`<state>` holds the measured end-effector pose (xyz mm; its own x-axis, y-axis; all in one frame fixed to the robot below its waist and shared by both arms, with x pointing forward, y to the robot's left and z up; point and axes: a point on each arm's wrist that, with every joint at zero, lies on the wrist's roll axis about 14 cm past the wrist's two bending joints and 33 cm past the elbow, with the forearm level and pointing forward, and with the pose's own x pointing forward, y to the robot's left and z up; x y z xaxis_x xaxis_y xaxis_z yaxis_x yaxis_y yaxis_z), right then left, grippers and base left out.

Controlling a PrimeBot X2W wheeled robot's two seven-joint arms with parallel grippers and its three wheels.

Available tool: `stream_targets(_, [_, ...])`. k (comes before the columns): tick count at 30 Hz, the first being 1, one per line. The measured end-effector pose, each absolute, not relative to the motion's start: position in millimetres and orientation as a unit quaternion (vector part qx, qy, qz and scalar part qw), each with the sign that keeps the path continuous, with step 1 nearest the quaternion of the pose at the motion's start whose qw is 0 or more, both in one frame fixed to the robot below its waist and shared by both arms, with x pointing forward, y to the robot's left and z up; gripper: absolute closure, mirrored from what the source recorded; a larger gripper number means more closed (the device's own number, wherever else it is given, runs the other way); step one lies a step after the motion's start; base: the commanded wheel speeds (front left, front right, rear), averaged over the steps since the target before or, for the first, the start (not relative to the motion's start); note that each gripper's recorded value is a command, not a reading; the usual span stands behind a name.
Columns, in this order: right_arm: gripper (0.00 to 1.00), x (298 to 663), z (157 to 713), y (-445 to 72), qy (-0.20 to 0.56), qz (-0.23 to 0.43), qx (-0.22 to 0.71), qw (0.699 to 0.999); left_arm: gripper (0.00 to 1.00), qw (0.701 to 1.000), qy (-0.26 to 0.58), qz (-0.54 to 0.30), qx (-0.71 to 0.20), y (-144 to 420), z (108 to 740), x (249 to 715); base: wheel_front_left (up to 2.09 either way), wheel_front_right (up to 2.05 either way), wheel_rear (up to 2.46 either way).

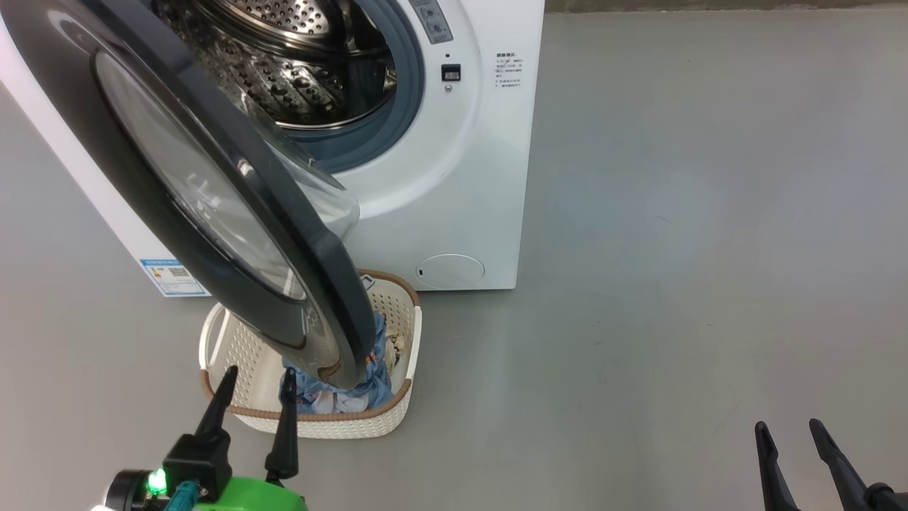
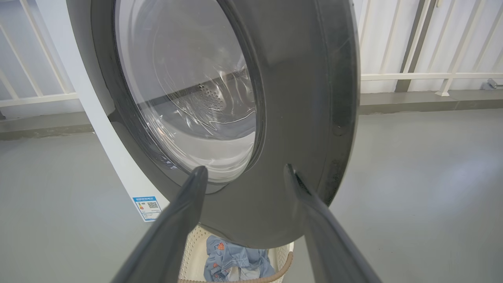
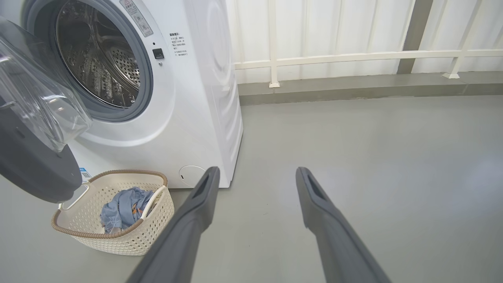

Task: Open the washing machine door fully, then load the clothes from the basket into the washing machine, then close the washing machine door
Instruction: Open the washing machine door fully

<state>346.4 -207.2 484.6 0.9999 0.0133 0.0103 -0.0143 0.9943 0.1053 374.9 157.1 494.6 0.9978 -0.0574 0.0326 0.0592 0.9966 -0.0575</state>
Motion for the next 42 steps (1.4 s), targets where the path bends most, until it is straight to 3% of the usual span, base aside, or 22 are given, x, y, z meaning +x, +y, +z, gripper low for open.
stream_targets(1, [0.00, 346, 485, -207, -0.005, 0.006, 0.053, 0.999, 0.02, 0.999, -0.015, -0.029, -0.029, 157, 494, 375, 0.00, 0.00, 0.00])
stream_targets(3, [0.00, 346, 485, -208, -0.005, 0.006, 0.051, 0.999, 0.17, 0.999, -0.016, -0.029, -0.030, 157, 495, 375, 0.00, 0.00, 0.00])
stream_targets(5, [0.00, 346, 485, -207, -0.005, 0.008, 0.044, 0.999, 0.22, 0.999, -0.016, -0.029, -0.031, 157, 495, 375, 0.00, 0.00, 0.00])
stream_targets(7, [0.00, 346, 485, -207, -0.006, 0.008, 0.042, 0.999, 0.82, 0.999, -0.016, -0.029, -0.031, 157, 495, 375, 0.00, 0.00, 0.00])
stream_targets(8, [0.00, 346, 486, -207, -0.006, 0.007, 0.043, 0.999, 1.00, 0.999, -0.016, -0.030, -0.031, 157, 495, 375, 0.00, 0.00, 0.00])
stream_targets(30, [0.00, 343, 488, -209, -0.011, 0.003, 0.043, 0.999, 1.00, 0.999, -0.033, -0.022, -0.036, 163, 506, 379, 0.00, 0.00, 0.00])
stream_targets(36, [0.00, 343, 488, -208, -0.011, 0.003, 0.042, 0.999, 1.00, 0.995, -0.091, -0.016, -0.033, 169, 545, 392, 0.00, 0.00, 0.00])
stream_targets(42, [0.00, 342, 488, -208, -0.011, 0.002, 0.042, 0.999, 1.00, 0.979, -0.201, -0.009, -0.015, 172, 621, 402, 0.00, 0.00, 0.00])
